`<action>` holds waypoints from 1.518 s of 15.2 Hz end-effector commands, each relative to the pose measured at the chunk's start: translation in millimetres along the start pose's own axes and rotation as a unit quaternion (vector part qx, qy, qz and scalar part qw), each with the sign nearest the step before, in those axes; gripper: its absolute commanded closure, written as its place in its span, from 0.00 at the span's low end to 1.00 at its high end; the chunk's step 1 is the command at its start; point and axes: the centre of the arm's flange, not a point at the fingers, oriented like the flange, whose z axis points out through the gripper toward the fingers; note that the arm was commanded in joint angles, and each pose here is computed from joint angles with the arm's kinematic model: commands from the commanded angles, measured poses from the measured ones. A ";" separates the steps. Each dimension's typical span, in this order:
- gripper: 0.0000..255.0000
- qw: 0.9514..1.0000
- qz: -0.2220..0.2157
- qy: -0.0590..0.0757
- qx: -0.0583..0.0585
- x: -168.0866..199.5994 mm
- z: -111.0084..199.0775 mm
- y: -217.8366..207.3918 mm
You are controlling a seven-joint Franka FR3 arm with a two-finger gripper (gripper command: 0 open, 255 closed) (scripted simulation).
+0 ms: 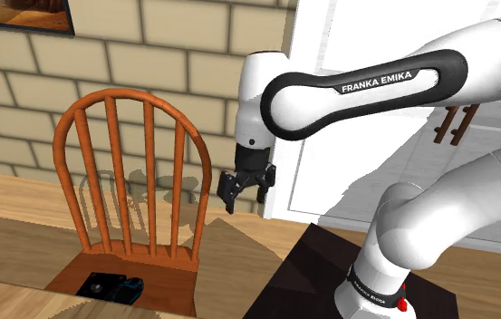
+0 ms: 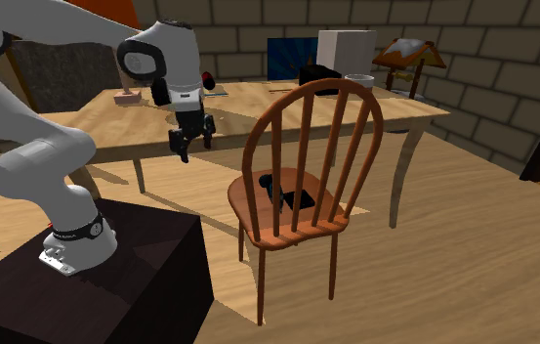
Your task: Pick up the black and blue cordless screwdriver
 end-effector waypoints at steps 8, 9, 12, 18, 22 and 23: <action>0.00 0.998 0.060 0.001 0.035 15.6 75.3 -85.2; 0.00 0.997 0.067 0.002 0.038 17.9 83.1 -94.5; 0.00 0.995 0.086 0.002 0.049 25.4 106.2 -122.5; 0.00 0.990 0.125 0.003 0.071 44.0 150.3 -179.0; 0.00 0.985 0.151 0.003 0.086 58.9 178.4 -216.8; 0.00 0.983 0.158 0.003 0.090 62.9 185.2 -226.3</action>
